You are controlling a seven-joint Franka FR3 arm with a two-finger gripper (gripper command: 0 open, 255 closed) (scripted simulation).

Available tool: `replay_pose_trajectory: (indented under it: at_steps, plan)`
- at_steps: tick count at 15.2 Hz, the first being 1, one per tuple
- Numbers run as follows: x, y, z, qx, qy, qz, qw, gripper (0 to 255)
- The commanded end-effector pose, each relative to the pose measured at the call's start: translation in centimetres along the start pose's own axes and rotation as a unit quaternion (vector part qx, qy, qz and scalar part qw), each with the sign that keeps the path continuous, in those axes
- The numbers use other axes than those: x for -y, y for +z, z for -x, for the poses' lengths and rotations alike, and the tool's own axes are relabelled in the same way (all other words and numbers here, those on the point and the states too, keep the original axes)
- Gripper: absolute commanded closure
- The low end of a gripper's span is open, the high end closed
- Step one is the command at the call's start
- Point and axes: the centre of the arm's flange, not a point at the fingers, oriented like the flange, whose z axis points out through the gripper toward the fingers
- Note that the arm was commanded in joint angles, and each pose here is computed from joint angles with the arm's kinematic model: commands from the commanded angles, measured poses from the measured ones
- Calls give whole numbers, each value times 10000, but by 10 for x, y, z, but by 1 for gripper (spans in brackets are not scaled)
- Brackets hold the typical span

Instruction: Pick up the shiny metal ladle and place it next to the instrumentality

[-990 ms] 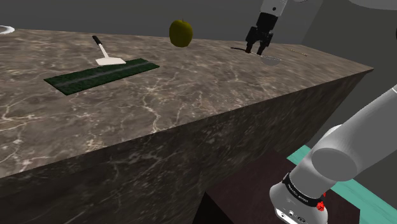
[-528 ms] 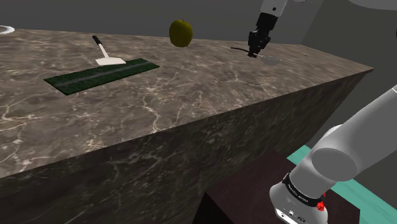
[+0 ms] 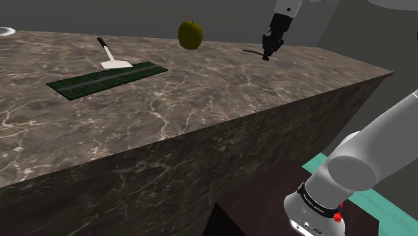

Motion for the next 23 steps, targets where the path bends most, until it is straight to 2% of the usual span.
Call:
replay_pose_trajectory:
  at_steps: [1,21,23]
  plan:
    - [1,-5,0,1,1,0,10000,255]
    - [12,-109,3,1,1,0,10000,255]
    - [38,-106,3,1,1,0,10000,255]
